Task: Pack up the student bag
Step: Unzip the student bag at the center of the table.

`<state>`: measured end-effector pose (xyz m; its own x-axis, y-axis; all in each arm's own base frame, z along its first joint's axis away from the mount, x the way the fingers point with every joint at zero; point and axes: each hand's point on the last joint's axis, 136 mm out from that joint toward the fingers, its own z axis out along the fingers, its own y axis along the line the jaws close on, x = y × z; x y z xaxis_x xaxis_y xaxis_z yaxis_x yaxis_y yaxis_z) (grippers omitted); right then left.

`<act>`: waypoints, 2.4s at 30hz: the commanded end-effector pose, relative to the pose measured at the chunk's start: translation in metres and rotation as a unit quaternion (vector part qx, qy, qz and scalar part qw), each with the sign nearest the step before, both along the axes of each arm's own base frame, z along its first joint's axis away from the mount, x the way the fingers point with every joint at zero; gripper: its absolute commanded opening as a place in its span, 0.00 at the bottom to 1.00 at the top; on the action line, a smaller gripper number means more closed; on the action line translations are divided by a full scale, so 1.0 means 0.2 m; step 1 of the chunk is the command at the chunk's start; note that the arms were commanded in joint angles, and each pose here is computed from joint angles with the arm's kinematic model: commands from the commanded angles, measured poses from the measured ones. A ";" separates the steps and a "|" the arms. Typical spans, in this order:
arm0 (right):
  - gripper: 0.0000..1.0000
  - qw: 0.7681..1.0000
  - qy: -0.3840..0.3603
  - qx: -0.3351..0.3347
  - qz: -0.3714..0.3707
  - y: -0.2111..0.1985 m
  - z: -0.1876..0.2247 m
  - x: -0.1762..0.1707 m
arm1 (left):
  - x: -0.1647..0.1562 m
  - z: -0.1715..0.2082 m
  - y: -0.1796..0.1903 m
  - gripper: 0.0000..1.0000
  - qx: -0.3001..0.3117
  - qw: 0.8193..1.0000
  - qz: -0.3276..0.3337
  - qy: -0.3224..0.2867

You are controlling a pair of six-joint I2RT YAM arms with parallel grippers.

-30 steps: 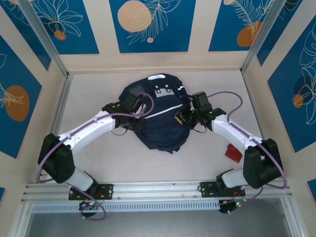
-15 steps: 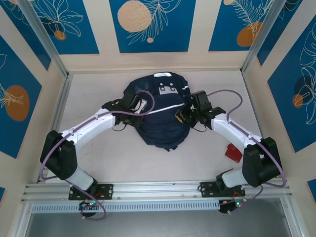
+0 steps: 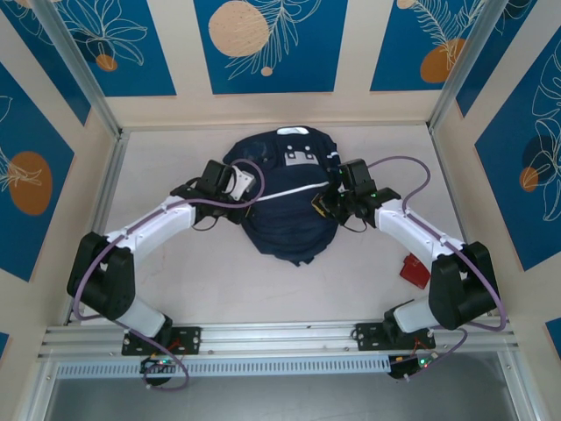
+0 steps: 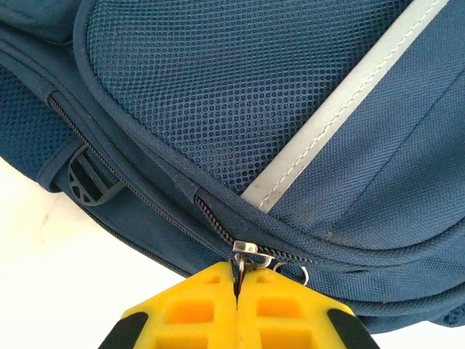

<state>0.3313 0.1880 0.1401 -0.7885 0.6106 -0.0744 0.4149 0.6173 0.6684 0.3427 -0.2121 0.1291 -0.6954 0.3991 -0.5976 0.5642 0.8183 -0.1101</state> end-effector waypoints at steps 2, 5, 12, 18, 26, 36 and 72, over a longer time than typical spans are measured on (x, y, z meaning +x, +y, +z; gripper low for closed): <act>0.12 0.997 0.019 -0.066 -0.037 -0.18 -0.07 0.01 | 0.23 0.04 0.21 0.01 0.055 0.994 0.078 -0.062; 0.12 0.997 0.015 -0.068 -0.037 -0.19 -0.06 0.02 | 0.22 0.03 0.20 0.00 0.044 0.995 0.065 -0.059; 0.26 0.999 -0.011 -0.048 -0.005 -0.13 0.03 0.04 | 0.14 0.05 0.08 0.00 -0.024 0.999 -0.004 -0.038; 0.59 0.998 -0.046 -0.042 0.011 -0.09 0.16 -0.02 | -0.04 0.10 -0.11 0.00 -0.113 0.990 -0.081 0.004; 0.65 1.000 -0.014 -0.001 0.008 -0.01 0.16 -0.15 | -0.22 0.13 -0.34 0.00 -0.137 0.981 -0.139 0.023; 0.55 0.998 0.049 0.036 0.007 0.11 0.02 -0.19 | -0.28 0.11 -0.51 0.00 -0.114 0.979 -0.166 0.017; 0.19 0.997 0.023 -0.004 0.080 0.27 -0.07 -0.01 | 0.09 0.00 0.05 0.07 0.040 0.993 0.106 0.023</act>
